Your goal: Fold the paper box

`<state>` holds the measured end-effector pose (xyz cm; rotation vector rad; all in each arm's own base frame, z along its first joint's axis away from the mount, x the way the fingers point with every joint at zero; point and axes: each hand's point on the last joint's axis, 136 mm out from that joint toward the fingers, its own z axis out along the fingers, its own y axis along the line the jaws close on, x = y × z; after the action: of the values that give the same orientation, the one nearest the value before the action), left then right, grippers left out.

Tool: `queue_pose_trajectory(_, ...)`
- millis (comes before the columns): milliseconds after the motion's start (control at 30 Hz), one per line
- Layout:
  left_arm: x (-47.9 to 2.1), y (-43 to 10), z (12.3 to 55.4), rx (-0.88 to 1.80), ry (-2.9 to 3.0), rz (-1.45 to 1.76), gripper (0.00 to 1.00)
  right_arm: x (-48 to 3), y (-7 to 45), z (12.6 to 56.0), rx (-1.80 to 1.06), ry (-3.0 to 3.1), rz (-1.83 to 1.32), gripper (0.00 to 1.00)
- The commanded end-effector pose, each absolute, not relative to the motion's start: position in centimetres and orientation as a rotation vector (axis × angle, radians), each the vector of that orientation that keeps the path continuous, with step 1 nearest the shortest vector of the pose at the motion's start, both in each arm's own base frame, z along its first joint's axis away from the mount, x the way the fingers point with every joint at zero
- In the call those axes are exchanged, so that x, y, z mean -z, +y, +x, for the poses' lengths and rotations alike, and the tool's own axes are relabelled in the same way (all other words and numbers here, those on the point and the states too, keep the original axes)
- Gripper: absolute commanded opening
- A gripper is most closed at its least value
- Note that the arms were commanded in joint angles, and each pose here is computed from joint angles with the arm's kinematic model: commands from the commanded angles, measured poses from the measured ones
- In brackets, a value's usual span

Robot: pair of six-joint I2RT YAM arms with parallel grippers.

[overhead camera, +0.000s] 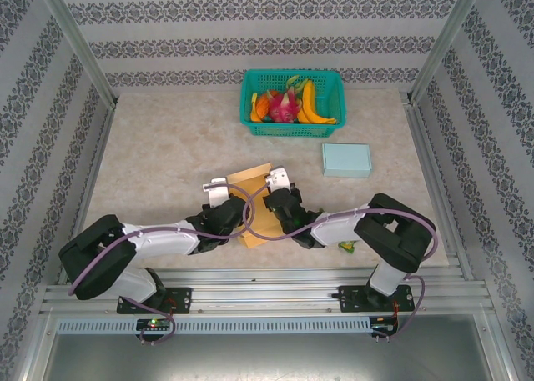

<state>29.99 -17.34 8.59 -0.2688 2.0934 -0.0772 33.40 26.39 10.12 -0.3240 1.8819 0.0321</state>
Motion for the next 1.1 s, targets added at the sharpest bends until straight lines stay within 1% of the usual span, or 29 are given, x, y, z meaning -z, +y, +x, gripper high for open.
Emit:
queue_pose_trajectory(0, -8.8, -14.5, 29.4, -0.077, 2.047, -0.364, 0.00, -8.7, 21.5, 34.3, 0.257, 1.904, -0.215, 0.14)
queue_pose_trajectory(133, -9.0, -14.5, 29.4, -0.079, 2.049, -0.359, 0.00, -8.9, 20.7, 34.6, 0.252, 1.915, -0.193, 0.17)
queue_pose_trajectory(233, -8.8, -15.0, 29.4, -0.045, 2.055, -0.340, 0.00, -8.1, 20.3, 34.9, 0.145, 1.974, -0.172, 0.19)
queue_pose_trajectory(333, -8.8, -15.8, 29.6, -0.003, 2.062, -0.324, 0.00, -7.6, 21.4, 34.8, 0.003, 2.002, -0.207, 0.21)
queue_pose_trajectory(467, -8.9, -16.4, 29.8, 0.024, 2.070, -0.316, 0.00, -7.1, 24.3, 33.9, -0.161, 2.020, -0.324, 0.29)
queue_pose_trajectory(500, -8.8, -16.4, 29.8, 0.025, 2.072, -0.317, 0.00, -7.1, 24.8, 33.6, -0.187, 2.018, -0.342, 0.30)
queue_pose_trajectory(700, -9.0, -16.5, 29.7, 0.050, 2.071, -0.328, 0.00, -6.5, 26.2, 32.6, -0.283, 2.030, -0.365, 0.39)
queue_pose_trajectory(867, -9.1, -17.0, 29.8, 0.072, 2.080, -0.317, 0.00, -6.0, 26.2, 32.7, -0.278, 2.039, -0.365, 0.40)
queue_pose_trajectory(1067, -9.2, -16.7, 29.8, 0.046, 2.078, -0.323, 0.00, -6.3, 24.7, 33.2, -0.194, 2.031, -0.310, 0.33)
